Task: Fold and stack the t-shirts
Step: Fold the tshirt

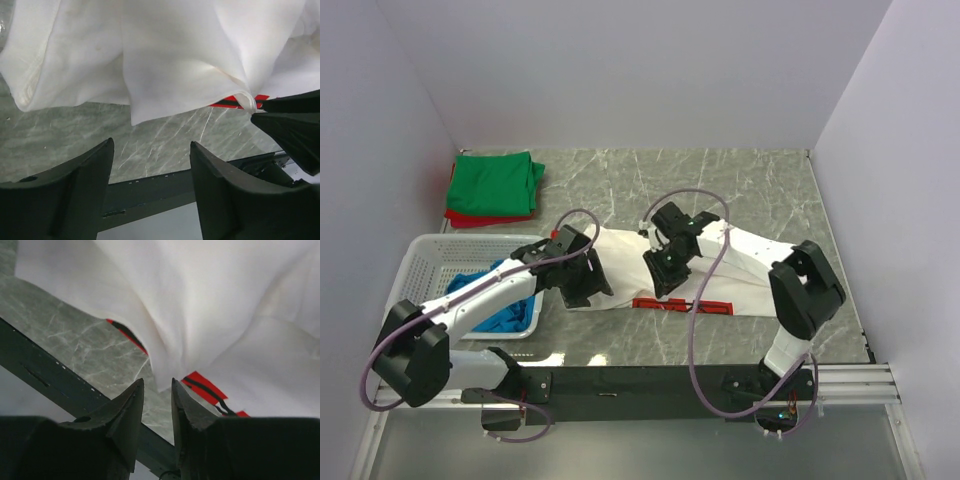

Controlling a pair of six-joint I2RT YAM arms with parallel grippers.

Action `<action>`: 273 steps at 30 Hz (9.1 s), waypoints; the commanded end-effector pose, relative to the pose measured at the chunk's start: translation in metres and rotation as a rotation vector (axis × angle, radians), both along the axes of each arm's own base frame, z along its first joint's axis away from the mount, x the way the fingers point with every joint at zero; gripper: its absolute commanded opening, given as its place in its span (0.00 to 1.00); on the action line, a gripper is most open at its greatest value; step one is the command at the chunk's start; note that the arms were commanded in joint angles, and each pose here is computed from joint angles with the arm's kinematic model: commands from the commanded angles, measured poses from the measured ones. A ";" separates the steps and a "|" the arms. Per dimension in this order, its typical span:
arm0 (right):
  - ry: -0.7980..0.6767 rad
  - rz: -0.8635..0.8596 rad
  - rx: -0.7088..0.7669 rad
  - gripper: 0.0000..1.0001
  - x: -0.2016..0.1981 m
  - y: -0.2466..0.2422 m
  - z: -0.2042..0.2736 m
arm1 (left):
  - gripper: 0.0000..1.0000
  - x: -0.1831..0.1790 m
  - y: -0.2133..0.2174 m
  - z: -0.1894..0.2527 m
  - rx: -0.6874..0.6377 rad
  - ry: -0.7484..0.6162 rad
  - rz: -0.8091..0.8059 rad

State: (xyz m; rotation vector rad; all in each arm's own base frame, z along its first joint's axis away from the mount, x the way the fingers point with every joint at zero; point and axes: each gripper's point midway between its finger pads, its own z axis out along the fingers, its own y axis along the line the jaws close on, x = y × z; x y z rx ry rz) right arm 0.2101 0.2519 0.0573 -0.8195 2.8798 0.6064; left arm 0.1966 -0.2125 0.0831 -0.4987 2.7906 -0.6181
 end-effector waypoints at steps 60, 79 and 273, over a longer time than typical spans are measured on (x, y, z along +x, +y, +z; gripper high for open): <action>0.190 -0.368 -0.018 0.41 0.043 -0.041 -0.023 | 0.73 0.308 -0.049 -0.067 0.192 -0.168 -0.077; 0.031 -0.361 -0.065 0.41 0.050 -0.062 0.003 | 0.79 0.260 -0.042 0.019 0.026 -0.275 -0.003; -0.030 -0.482 -0.168 0.09 -0.076 -0.072 -0.043 | 0.01 -0.096 -0.061 -0.094 0.266 0.017 -0.368</action>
